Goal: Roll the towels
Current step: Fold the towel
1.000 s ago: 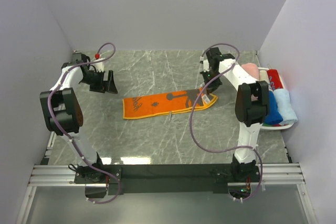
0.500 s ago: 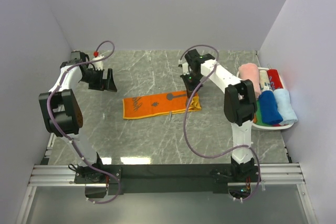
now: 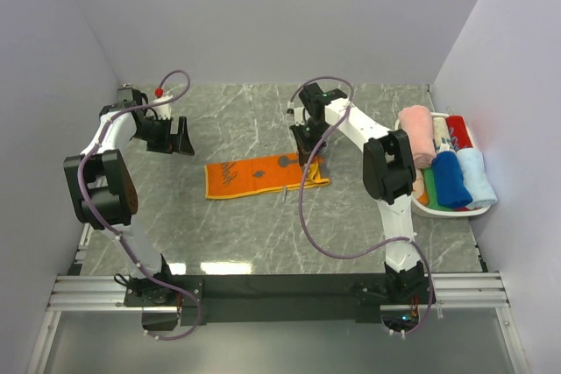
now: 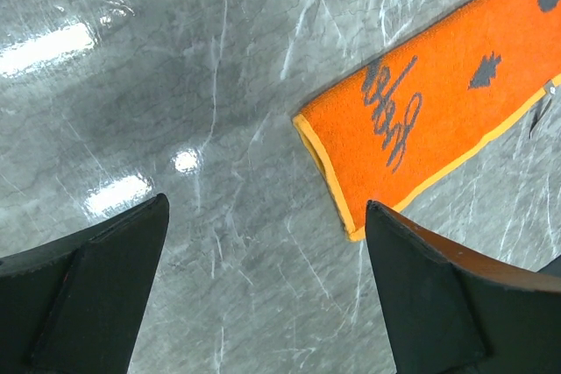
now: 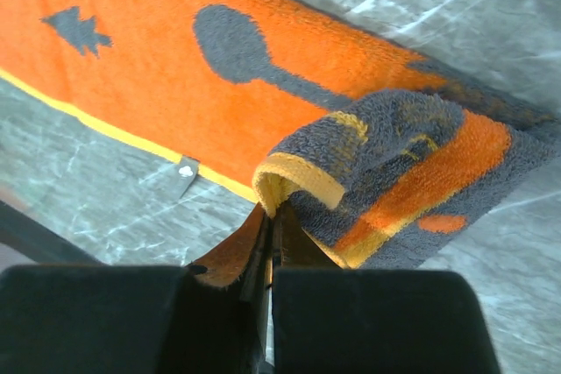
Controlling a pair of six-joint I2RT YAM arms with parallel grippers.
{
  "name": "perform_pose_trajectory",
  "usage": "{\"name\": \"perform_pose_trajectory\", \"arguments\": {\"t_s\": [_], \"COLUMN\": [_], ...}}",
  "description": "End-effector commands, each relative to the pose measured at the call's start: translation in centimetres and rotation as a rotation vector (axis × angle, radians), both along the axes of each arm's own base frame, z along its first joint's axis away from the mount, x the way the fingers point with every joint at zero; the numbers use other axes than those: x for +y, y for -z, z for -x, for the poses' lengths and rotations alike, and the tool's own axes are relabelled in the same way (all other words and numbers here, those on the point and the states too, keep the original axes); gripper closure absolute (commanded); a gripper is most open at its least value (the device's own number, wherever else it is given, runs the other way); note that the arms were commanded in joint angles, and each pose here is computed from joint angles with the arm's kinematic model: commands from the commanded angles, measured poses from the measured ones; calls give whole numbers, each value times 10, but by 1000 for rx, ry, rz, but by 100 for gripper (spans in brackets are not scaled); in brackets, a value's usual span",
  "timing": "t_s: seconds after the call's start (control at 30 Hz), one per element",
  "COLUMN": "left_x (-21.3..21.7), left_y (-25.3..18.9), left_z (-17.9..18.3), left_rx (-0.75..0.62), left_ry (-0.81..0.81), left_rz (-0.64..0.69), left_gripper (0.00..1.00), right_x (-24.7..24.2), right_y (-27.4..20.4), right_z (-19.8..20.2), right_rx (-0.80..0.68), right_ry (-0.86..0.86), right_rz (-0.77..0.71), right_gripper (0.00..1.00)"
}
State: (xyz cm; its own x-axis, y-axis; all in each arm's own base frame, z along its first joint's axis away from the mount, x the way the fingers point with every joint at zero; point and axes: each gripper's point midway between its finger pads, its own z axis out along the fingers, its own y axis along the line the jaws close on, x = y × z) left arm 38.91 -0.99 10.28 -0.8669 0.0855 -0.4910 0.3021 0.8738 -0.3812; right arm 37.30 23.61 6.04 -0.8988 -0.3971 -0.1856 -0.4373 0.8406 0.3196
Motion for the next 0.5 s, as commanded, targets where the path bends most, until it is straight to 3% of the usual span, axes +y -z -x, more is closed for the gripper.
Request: {"name": "perform_pose_trajectory", "arguments": {"t_s": [0.0, 0.47], "left_x": [1, 1], "left_y": [-13, -9], "left_z": [-2, 0], "left_rx": [-45, -40], "left_ry": [-3, 1], "left_rz": [0, 2], "left_gripper": [0, 1], "right_x": [12, 27], "right_y": [-9, 7], "right_z": [1, 2], "right_rx": [19, 51], "right_ry": [0, -28], "right_rz": [-50, -51], "right_gripper": [100, 100]}}
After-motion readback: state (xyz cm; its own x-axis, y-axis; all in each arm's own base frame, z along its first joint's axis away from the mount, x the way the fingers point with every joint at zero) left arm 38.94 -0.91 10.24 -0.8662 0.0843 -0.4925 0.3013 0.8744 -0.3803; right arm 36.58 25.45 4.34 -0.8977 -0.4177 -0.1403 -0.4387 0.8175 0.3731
